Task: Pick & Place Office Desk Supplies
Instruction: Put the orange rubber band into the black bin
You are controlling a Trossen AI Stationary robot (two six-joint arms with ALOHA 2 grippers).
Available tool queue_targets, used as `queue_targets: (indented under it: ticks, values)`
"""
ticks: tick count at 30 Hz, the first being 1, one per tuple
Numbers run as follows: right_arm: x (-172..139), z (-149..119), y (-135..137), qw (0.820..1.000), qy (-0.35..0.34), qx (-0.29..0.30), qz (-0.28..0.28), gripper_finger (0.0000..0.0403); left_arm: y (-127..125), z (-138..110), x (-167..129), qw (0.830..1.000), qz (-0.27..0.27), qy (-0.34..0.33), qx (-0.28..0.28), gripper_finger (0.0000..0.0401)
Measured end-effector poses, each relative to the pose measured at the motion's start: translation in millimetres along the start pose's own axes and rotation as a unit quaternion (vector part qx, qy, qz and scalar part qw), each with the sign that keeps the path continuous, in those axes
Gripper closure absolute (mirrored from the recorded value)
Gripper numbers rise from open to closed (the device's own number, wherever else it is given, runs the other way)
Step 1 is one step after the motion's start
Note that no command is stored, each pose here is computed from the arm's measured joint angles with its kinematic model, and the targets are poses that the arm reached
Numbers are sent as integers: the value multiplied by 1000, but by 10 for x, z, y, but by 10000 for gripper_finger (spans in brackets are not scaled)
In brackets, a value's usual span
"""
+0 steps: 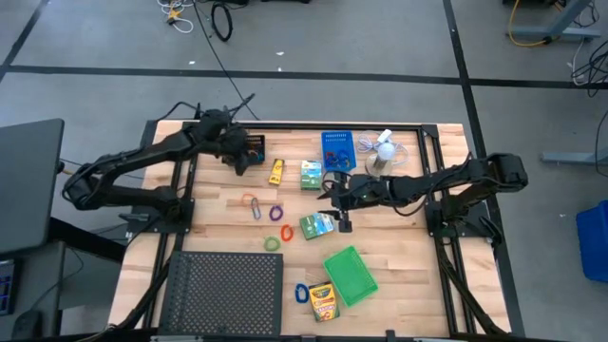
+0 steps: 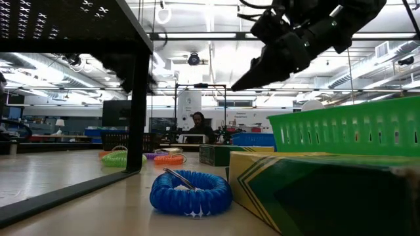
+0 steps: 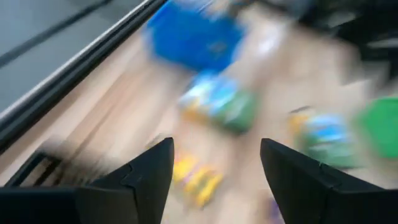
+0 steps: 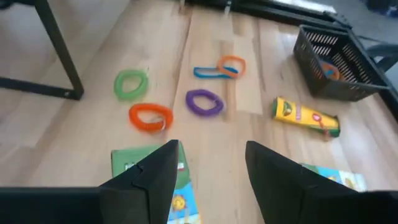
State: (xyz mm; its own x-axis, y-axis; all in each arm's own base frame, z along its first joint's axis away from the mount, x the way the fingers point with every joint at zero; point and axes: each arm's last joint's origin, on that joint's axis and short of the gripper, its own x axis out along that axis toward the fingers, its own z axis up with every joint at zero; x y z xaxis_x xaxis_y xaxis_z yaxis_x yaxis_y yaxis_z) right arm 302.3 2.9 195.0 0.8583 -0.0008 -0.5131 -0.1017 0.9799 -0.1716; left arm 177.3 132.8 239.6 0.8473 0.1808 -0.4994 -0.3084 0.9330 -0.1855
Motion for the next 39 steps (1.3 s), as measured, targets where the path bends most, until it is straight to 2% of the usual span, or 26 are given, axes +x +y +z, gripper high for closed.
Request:
queue_targets:
  ticks: [4,6,9,15,21,25,31,39]
  values:
    - [34,-30,6,1000,8,-1,2,206,-268,163,-124,993,-67,-76,58,159]
    - [38,-62,2,1000,21,-1,3,206,-380,188,-179,990,-76,-90,72,160]
    - [37,-58,-43,1000,17,-6,-9,206,-490,176,-202,993,-61,-86,53,160]
    - [33,-43,-199,999,13,-9,-44,206,-635,12,-108,999,-33,-5,12,160]
    - [18,-63,-308,998,54,8,-38,206,-622,-164,-63,996,20,82,-32,160]
    - [13,-81,-343,997,61,19,-35,206,-588,-284,-2,987,33,147,-61,161]
    - [6,-112,-380,996,73,22,-34,206,-539,-494,177,961,53,257,-83,161]
    - [-7,-141,-482,996,77,21,-48,206,-489,-574,429,943,56,322,-65,161]
